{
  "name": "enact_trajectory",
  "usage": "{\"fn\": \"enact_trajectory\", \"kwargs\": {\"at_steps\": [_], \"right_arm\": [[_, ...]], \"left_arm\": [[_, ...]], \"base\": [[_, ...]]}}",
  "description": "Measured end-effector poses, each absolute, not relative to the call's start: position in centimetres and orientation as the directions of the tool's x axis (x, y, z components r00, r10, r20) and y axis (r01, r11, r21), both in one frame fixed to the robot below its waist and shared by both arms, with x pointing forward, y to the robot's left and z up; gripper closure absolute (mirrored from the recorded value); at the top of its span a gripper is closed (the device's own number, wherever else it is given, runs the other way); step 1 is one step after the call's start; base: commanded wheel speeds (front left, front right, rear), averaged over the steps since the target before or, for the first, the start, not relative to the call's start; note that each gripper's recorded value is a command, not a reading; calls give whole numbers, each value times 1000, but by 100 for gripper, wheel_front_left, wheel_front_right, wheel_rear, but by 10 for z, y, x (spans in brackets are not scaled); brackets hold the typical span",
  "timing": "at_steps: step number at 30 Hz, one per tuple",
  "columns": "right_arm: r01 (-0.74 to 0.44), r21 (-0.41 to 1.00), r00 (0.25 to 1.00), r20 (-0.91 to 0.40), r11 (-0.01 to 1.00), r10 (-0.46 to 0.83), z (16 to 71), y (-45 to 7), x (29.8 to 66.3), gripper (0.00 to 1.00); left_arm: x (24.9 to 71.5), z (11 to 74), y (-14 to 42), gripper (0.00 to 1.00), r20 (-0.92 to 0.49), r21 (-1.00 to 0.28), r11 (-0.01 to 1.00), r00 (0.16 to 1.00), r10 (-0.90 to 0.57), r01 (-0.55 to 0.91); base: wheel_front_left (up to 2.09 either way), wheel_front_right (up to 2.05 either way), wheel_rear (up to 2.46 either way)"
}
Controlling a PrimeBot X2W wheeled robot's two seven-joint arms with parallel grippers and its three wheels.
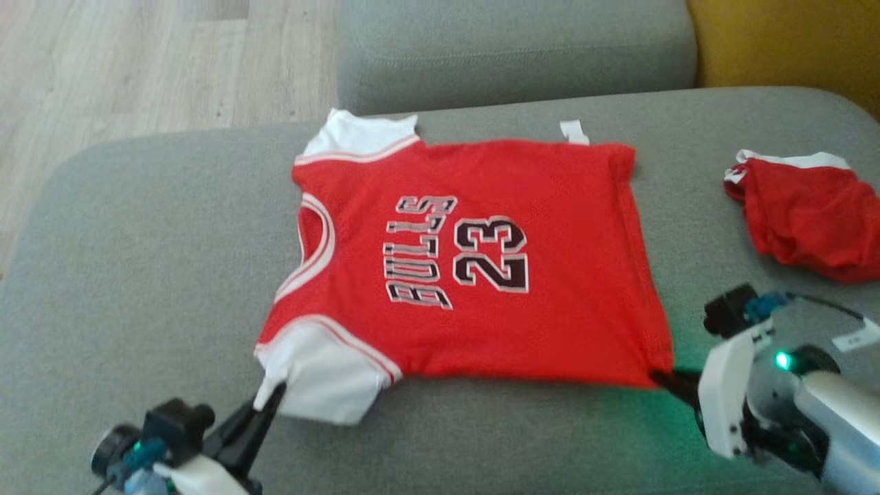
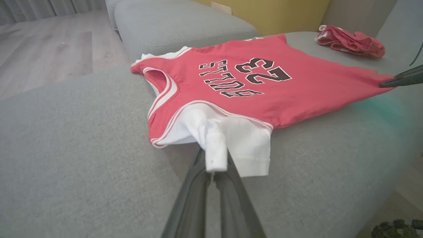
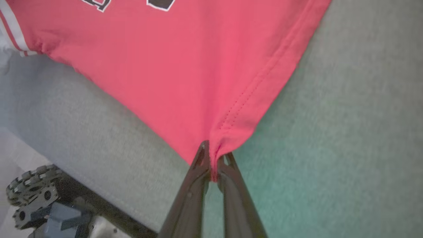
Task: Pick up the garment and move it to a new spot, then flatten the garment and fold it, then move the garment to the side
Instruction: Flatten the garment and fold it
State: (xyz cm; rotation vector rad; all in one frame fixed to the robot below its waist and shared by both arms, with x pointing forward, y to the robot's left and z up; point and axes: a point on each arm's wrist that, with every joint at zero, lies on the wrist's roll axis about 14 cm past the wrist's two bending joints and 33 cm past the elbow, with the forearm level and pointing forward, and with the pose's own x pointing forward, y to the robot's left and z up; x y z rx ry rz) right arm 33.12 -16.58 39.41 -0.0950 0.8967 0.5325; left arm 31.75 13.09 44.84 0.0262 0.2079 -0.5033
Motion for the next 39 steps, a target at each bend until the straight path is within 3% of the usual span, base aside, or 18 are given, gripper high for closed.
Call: {"fn": "enact_trajectory", "kwargs": {"at_steps": [4,14,22,29,39], "right_arm": [[-467,184,445,-796,865,410,388,-171,307,100],[-457,178,466,-786,871,405,400,-173,323,100],[-422,189,467,-793,887,392,397,-173,348,100],[-400,190,492,-781,897,385,402,-165,397,100],[-341,158,491,-811,927,319,387,-180,420,100]], "left_arm": [[299,446,131,100,-230,-37,874,847,-480,485],[309,460,128,100,-215,-21,873,851,-480,487],[353,472,129,100,-208,50,860,848,-488,508],[401,459,137,100,-268,87,858,842,-469,506],[441,450,126,100,-292,106,842,826,-481,528]], "base": [[0,0,0],[0,0,0],[0,0,0],[0,0,0],[0,0,0]]}}
